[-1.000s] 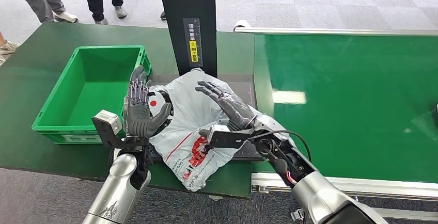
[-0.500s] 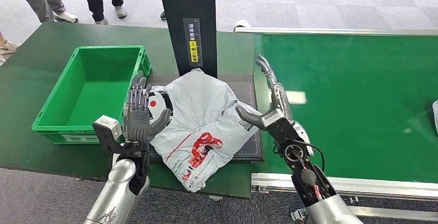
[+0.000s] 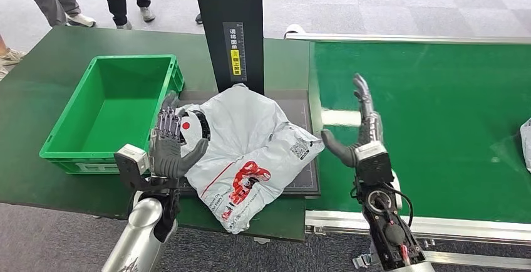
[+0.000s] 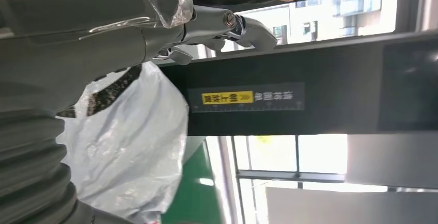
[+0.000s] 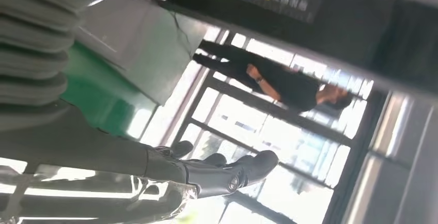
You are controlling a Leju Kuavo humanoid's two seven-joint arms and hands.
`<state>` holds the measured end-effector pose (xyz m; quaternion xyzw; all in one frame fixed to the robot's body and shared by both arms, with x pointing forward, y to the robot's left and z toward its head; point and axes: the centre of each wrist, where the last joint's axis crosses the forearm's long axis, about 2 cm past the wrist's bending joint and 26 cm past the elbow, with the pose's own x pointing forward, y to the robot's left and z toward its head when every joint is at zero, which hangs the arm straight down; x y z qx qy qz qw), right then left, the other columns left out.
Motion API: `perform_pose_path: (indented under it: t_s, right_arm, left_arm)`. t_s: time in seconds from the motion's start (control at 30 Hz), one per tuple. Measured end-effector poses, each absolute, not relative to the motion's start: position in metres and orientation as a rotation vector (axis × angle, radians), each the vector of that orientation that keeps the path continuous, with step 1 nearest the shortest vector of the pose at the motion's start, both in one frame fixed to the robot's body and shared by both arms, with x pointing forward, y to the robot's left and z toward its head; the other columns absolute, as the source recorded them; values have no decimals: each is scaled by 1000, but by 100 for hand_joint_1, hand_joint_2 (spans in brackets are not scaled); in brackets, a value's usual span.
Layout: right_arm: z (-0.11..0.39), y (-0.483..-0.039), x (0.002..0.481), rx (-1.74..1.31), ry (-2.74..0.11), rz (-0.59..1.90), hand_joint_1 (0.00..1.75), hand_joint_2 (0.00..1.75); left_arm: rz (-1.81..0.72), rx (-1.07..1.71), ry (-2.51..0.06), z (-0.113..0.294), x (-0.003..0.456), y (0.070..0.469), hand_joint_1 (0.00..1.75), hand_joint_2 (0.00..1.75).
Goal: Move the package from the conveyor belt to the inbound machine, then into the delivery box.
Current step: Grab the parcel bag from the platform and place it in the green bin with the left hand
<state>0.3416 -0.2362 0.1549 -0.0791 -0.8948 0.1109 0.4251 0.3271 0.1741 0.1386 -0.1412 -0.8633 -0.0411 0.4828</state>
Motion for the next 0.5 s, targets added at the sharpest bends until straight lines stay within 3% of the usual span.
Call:
perform_pose_path:
  t_s: [0.27, 0.5]
  right_arm:
    - [137, -255, 308, -231, -2123, 137, 0, 175]
    - [135, -247, 298, -243, -2090, 172, 0, 175]
  left_arm:
    - [-368, -195, -2035, 135, 326, 176, 0, 175]
    - [-1000, 253, -1776, 141, 348, 161, 0, 175]
